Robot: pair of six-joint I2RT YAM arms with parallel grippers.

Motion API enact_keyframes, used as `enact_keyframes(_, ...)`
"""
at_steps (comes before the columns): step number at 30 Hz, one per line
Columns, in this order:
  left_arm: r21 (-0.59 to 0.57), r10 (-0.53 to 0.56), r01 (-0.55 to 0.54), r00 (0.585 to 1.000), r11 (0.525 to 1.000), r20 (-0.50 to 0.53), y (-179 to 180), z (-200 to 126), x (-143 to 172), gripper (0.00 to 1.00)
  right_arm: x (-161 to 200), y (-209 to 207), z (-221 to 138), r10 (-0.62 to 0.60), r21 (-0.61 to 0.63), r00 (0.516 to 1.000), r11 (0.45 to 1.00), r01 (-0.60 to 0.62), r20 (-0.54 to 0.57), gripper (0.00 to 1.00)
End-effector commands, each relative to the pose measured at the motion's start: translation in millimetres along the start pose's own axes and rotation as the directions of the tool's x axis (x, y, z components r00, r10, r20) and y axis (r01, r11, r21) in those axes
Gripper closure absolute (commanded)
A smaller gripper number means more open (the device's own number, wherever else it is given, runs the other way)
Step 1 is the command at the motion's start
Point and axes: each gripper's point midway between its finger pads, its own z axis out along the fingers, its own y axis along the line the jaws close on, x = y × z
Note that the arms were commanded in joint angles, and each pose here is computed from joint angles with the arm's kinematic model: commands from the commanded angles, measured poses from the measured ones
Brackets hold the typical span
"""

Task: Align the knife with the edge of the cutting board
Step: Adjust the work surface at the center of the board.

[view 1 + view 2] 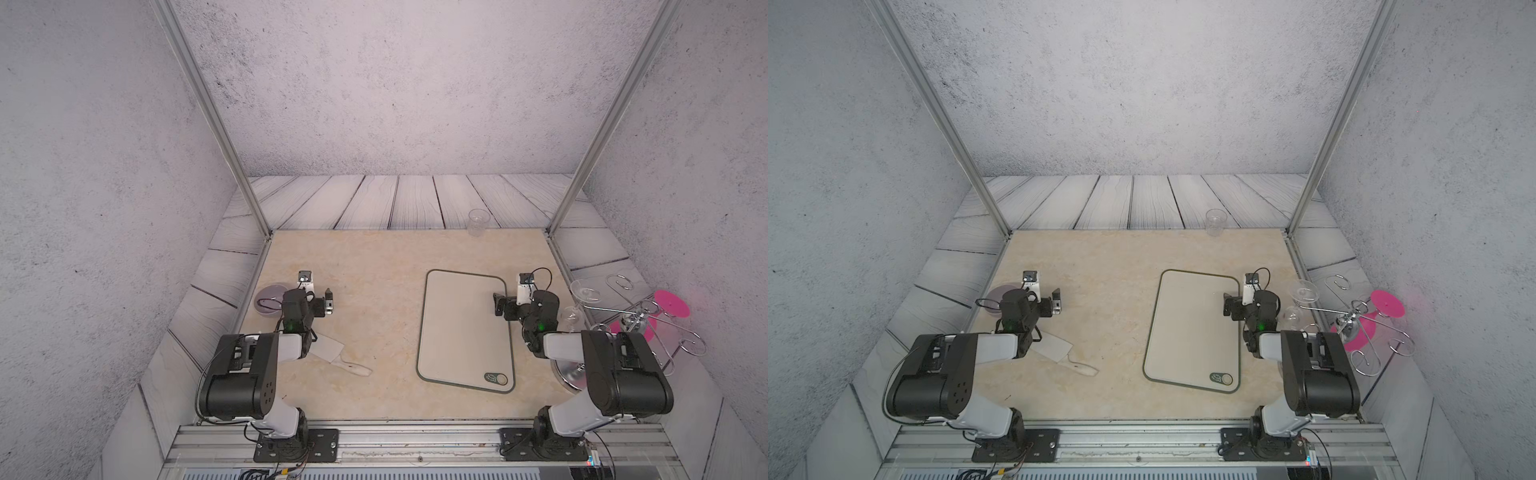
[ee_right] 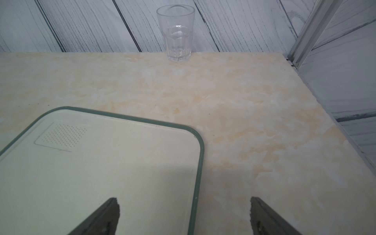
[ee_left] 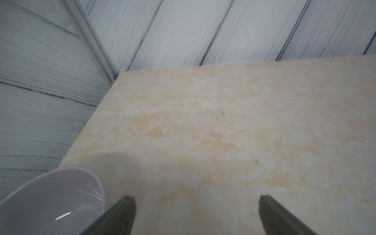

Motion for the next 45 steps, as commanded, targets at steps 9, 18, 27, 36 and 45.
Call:
enact_keyframes(9,-0.04,-0.039,0.039,0.999,0.998,-0.007,13,2,-3,0.0,-11,-3,0,0.009,0.012,1.0,1.0,-0.009,0.021,0.01)
enact_keyframes(18,-0.059,-0.054,0.053,0.998,0.997,-0.013,18,2,-2,0.0,-11,-7,0,0.014,0.039,1.0,0.999,-0.015,0.024,0.01)
enact_keyframes(27,-0.059,-0.054,0.053,0.998,0.997,-0.016,18,1,-1,0.0,-10,-14,-1,0.036,0.077,0.999,0.996,-0.038,0.026,0.01)
enact_keyframes(36,-0.211,-0.138,0.108,0.981,0.972,-0.134,45,-9,-47,0.0,-23,-20,-5,0.052,0.11,0.999,0.993,-0.051,-0.003,0.01)
enact_keyframes(45,-0.217,-0.302,0.277,0.949,0.936,-0.09,48,-34,-116,0.0,-77,-4,-19,0.249,0.038,0.965,0.969,-0.246,-0.087,0.01)
